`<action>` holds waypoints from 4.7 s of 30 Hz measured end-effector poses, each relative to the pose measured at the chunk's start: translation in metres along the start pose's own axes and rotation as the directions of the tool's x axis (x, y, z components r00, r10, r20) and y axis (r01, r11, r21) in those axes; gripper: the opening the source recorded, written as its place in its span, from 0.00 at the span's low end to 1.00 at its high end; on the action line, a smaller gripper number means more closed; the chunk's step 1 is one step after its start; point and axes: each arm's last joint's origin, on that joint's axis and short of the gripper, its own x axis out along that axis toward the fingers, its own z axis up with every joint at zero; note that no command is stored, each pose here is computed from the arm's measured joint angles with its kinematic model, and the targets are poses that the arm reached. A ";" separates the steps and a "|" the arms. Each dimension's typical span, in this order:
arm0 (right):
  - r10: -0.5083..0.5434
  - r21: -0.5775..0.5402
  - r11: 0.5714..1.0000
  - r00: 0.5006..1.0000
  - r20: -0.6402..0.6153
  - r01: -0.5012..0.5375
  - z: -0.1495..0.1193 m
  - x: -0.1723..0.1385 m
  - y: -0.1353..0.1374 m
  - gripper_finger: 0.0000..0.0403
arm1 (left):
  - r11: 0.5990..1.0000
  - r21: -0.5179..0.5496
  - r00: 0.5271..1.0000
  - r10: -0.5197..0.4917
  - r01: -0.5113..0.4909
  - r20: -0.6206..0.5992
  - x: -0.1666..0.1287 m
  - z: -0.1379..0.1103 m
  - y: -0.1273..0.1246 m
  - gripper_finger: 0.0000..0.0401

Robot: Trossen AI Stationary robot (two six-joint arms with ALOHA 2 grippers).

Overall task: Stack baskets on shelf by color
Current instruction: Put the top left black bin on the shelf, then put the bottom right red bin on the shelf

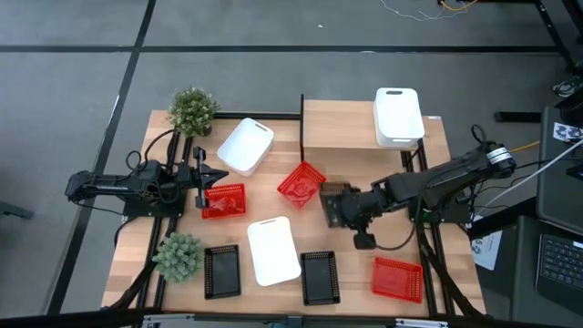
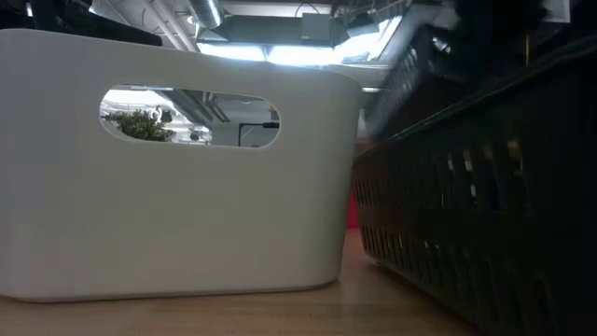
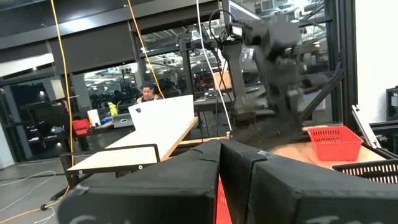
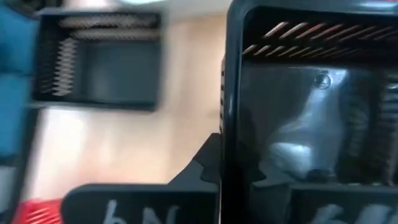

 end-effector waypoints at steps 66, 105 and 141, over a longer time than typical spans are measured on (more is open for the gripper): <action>-0.320 0.176 0.910 0.906 -0.276 0.375 0.015 -0.132 -0.183 0.31 | 1.000 0.005 0.998 -0.011 0.011 -0.054 0.000 -0.005 -0.001 0.00; 0.285 0.803 0.513 0.822 -0.493 0.304 -0.159 0.071 0.067 0.26 | 1.000 -0.020 0.999 -0.013 0.013 -0.046 0.000 -0.005 -0.001 0.00; -0.297 0.420 0.867 0.955 0.003 0.268 -0.024 0.085 -0.004 0.27 | 0.999 -0.047 0.999 -0.010 0.008 -0.051 0.000 -0.005 -0.001 0.00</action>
